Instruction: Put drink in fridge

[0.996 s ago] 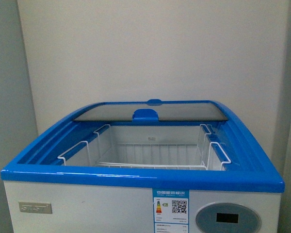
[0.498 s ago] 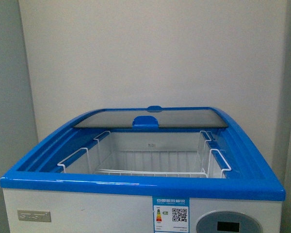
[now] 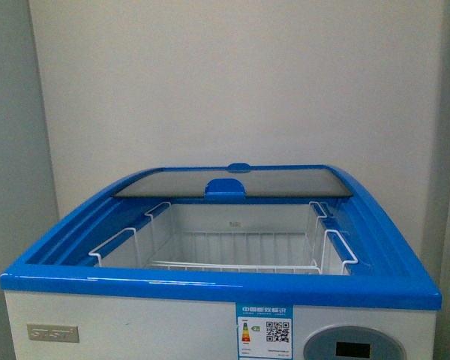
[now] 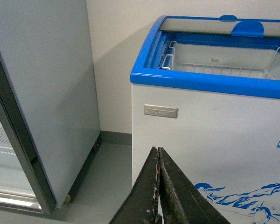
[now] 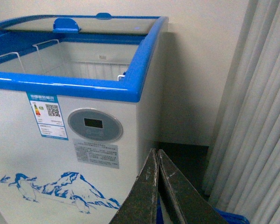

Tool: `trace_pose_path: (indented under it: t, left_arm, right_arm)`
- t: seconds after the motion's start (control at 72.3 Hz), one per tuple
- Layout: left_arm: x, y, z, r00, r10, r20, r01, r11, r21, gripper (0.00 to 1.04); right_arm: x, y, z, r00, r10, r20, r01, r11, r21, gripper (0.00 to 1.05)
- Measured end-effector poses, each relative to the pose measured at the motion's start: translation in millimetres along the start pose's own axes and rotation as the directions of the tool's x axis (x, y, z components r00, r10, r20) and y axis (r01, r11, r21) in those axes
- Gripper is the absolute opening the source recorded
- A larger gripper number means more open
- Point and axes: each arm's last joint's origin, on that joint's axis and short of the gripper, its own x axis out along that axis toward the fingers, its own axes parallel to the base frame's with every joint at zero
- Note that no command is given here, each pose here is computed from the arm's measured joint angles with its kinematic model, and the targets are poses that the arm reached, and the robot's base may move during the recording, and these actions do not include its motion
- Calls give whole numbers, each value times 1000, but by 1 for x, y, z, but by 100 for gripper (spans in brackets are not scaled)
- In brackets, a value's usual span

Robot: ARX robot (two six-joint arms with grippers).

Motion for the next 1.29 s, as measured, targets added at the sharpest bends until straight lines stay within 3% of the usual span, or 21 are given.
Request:
trace_pose_path:
  t: [0.249, 0.775, 0.816, 1.286]
  left_arm:
    - [0, 0, 0, 1000, 0, 0, 0, 1000, -1, 4]
    - [0, 0, 0, 1000, 0, 0, 0, 1000, 0, 97]
    - [0, 0, 0, 1000, 0, 0, 0, 1000, 2, 98]
    - [0, 0, 0, 1000, 0, 0, 0, 1000, 2, 97]
  right_arm:
    - [-1, 0, 0, 1000, 1, 8, -1, 1000, 0, 3]
    - [-1, 0, 0, 1000, 1, 9, -1, 1000, 0, 95]
    - [-1, 0, 0, 1000, 1, 9, -1, 1000, 1, 98]
    - [-1, 0, 0, 1000, 1, 9, -1, 1000, 1, 97]
